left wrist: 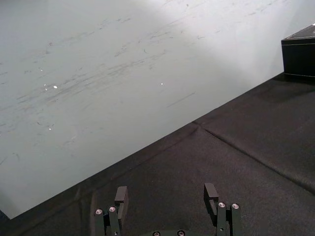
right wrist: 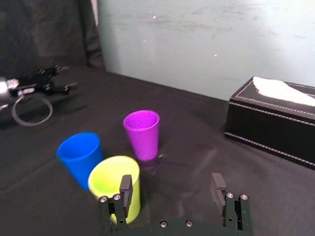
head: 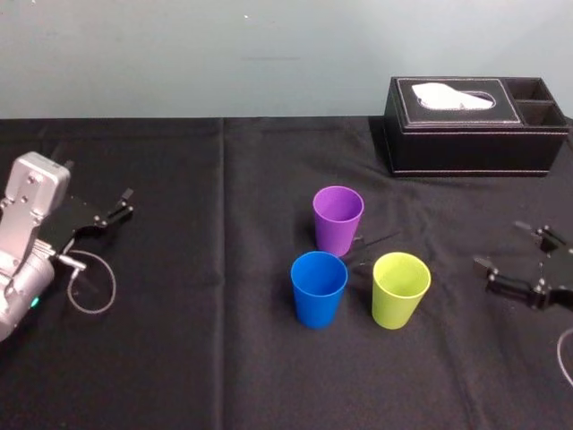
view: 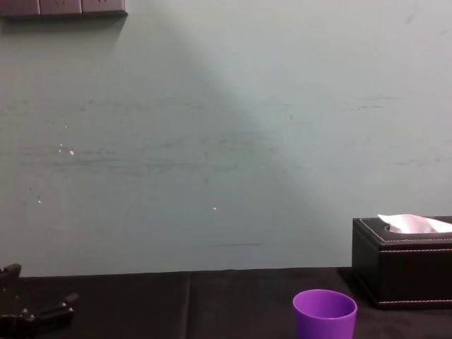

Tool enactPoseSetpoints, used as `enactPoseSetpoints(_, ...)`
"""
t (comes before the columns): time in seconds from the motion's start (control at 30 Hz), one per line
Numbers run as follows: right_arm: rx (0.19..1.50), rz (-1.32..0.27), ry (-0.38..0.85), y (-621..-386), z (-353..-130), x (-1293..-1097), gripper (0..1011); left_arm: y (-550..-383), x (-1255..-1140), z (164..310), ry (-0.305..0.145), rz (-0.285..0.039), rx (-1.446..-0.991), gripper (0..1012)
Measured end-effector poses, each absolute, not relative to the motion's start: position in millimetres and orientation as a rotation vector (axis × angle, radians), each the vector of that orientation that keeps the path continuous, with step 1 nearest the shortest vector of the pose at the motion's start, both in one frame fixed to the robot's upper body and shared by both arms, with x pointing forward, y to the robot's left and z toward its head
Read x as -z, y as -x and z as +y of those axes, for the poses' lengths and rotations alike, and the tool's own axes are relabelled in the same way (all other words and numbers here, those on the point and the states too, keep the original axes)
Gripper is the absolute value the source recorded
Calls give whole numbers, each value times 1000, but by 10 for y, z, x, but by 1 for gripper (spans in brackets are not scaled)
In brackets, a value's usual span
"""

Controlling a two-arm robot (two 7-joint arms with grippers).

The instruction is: Stack the three plastic cups sequentially using one hand.

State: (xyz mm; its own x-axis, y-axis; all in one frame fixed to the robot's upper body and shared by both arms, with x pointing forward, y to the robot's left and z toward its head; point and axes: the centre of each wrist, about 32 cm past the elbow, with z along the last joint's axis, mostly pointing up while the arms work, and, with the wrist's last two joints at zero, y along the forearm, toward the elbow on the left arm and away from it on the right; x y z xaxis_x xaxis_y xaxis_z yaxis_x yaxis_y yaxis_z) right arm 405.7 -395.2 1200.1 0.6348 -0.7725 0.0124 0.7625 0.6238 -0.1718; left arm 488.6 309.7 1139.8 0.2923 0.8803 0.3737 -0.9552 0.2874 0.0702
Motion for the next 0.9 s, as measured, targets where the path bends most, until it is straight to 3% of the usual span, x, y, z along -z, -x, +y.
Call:
enactPoseSetpoints(0.33,783,52,256,-3830,-3915,-11900,1003,-4886,-11398,3097,-304,-285,-1248,1011)
enactPoseSetpoints(0.9,742,70,303,-3864,-3701,-11630,1003,-4886,-11398,3097,-304,-285,-1248,1011)
